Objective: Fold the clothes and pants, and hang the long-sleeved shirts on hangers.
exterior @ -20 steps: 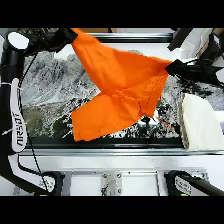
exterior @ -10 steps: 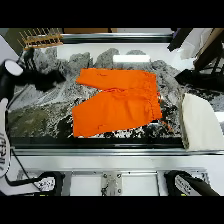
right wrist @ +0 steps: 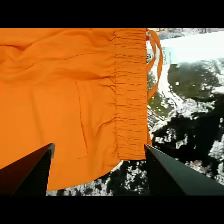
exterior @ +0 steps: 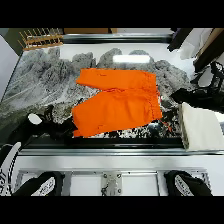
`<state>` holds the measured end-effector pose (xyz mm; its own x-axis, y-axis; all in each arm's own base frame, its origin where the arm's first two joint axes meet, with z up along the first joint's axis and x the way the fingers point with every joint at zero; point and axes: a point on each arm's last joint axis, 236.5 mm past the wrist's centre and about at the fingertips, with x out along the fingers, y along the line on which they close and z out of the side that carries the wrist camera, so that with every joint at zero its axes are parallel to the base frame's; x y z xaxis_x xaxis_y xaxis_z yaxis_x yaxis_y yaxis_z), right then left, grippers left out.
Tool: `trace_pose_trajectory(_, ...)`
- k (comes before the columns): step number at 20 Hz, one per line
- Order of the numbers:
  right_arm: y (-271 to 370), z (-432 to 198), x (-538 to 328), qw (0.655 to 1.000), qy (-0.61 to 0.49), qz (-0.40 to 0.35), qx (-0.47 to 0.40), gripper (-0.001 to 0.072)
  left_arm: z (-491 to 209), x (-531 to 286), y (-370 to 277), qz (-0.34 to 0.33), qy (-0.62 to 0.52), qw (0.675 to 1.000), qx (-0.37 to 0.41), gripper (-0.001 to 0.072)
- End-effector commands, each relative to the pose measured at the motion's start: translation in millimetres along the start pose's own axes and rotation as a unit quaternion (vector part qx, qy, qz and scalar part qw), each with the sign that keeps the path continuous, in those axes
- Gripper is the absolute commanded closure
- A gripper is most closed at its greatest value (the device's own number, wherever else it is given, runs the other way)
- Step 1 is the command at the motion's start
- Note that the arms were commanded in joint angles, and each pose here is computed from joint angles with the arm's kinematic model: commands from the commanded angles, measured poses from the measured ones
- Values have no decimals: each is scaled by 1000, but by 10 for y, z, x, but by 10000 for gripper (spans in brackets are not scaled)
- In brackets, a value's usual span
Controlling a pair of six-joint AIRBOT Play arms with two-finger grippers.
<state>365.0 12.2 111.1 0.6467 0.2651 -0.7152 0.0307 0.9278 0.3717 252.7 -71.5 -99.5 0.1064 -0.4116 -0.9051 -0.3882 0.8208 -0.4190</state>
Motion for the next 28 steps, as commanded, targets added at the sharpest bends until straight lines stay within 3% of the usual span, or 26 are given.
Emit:
trace_pose_trajectory(1, 72, -18, -7, 1000, -2, 15, 10, 106, -87, 188, -91, -41, 1, 999, -33, 25)
trace_pose_trajectory(5, 63, -17, -8, 1000, -2, 14, 10, 106, -110, 347, -328, -39, 33, 999, 12, 28)
trace_pose_trajectory(6, 54, -15, -10, 1000, -2, 13, 11, 106, -123, 385, -385, -37, 41, 998, 23, 180)
trace_pose_trajectory(7, 37, -15, -10, 1000, -2, 10, 10, 106, -123, 407, -446, -37, 45, 998, 34, 439)
trace_pose_trajectory(8, 8, -23, -14, 1000, -1, 7, 12, 106, -105, 412, -496, -38, 45, 997, 44, 618)
trace_pose_trajectory(9, -45, -50, -15, 1000, 3, 3, 17, 105, -64, 388, -546, -41, 40, 997, 56, 701)
trace_pose_trajectory(11, -246, -222, 17, 999, 28, -13, 43, 105, 55, 261, -590, -41, 21, 996, 70, 701)
trace_pose_trajectory(15, -797, -927, 336, 977, 98, -49, 184, 102, 246, -66, -591, -41, -28, 995, 87, 701)
trace_pose_trajectory(19, -897, -1276, 917, 954, 125, -32, 271, 103, 294, -202, -647, -49, -53, 993, 94, 701)
trace_pose_trajectory(23, -629, -1266, 1475, 948, 115, 12, 296, 103, 289, -203, -647, -49, -52, 993, 94, 701)
trace_pose_trajectory(28, -494, -1252, 1830, 953, 86, -2, 292, 104, 290, -203, -647, -49, -52, 993, 94, 701)
